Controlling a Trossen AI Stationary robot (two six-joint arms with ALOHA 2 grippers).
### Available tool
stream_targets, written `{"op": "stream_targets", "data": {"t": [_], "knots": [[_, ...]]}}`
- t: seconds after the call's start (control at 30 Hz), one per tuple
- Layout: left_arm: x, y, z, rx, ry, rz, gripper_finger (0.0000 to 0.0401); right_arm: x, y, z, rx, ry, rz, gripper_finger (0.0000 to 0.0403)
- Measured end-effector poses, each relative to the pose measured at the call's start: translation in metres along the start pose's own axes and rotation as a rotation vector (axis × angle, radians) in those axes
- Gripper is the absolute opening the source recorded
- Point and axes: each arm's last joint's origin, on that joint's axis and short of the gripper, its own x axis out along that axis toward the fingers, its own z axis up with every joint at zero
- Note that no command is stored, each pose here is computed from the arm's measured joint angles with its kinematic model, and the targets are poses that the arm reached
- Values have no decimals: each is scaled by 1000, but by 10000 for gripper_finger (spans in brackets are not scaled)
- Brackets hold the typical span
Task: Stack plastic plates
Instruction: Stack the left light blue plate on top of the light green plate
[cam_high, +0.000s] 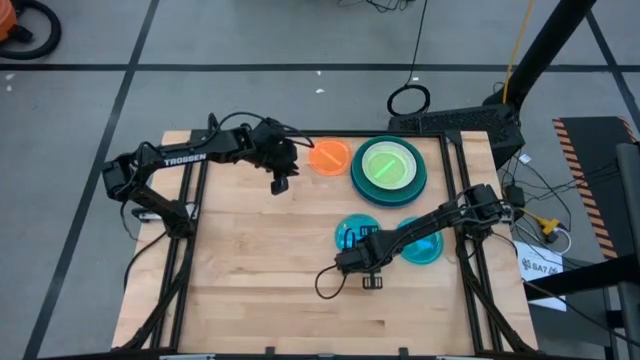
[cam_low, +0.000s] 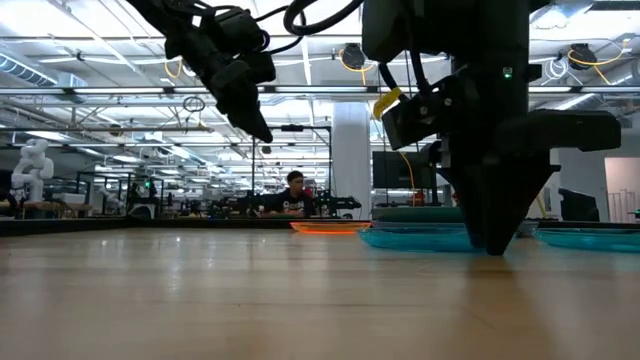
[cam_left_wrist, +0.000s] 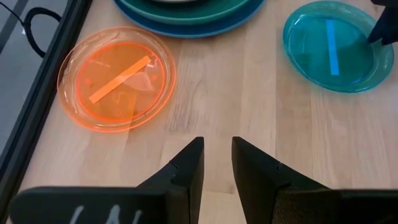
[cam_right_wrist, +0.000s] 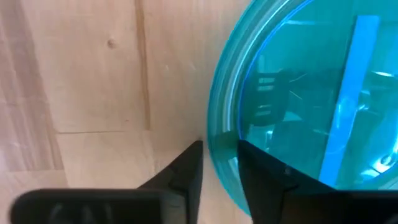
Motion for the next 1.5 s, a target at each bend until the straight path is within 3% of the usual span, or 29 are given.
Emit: {"op": "stream_targets", "data": {"t": [0.27, 0.7, 1.07, 1.5], "knots": [[0, 0, 0, -5, 1, 0, 88, 0, 0, 2, -23, -20, 3, 7], [0, 0, 0, -5, 1, 0, 88, -11, 1, 9, -37, -8, 15, 1], [0, -1, -3, -19, 29, -8, 88, -53, 4, 28, -36, -66, 30, 1], [-12, -8, 2, -16, -15, -7, 88, -103, -12, 34, 11, -8, 7, 0]]}}
